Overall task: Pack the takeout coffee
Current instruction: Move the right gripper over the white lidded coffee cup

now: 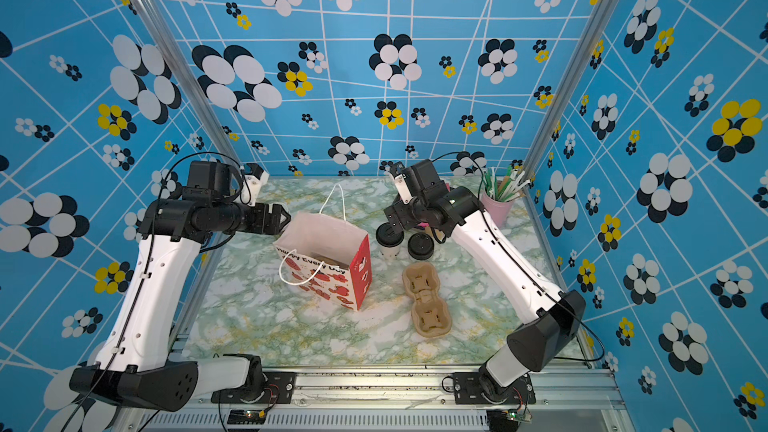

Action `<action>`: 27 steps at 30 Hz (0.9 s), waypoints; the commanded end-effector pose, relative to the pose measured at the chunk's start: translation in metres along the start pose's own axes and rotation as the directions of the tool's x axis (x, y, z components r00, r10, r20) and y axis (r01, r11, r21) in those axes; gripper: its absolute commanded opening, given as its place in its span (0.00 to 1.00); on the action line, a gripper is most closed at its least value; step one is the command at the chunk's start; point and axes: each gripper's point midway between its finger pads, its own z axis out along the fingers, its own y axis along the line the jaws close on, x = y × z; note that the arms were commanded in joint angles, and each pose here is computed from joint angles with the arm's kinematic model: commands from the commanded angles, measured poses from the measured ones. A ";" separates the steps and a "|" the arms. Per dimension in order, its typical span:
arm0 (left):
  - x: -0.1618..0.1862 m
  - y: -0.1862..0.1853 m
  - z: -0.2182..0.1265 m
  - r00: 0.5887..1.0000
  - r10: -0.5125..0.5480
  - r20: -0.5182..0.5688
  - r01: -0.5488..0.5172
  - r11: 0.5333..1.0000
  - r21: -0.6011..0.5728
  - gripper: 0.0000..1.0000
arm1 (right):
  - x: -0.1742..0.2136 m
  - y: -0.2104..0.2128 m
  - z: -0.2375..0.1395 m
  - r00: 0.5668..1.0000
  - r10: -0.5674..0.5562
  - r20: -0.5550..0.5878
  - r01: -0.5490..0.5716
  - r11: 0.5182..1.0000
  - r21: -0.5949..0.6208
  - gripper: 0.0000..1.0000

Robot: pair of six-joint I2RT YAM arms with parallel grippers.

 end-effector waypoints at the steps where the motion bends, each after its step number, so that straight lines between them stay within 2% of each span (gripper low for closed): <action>1: -0.011 -0.001 -0.010 0.995 -0.011 0.094 0.008 0.999 0.031 0.99 | 0.014 0.005 0.019 0.997 0.006 -0.074 -0.008 1.000 -0.022 0.99; 6: -0.009 -0.011 -0.014 0.989 0.010 0.150 -0.023 0.996 0.090 0.99 | 0.022 0.011 0.051 0.987 0.001 -0.161 -0.011 0.998 -0.063 0.99; 13: -0.006 -0.017 -0.006 0.988 0.028 0.151 -0.049 0.989 0.137 0.99 | 0.030 0.025 0.086 0.966 -0.033 -0.256 -0.003 0.991 -0.137 0.99; 27: -0.004 -0.018 0.006 0.990 0.012 0.140 -0.034 0.987 0.159 0.99 | 0.049 0.037 0.116 0.922 -0.083 -0.379 0.007 0.980 -0.197 0.97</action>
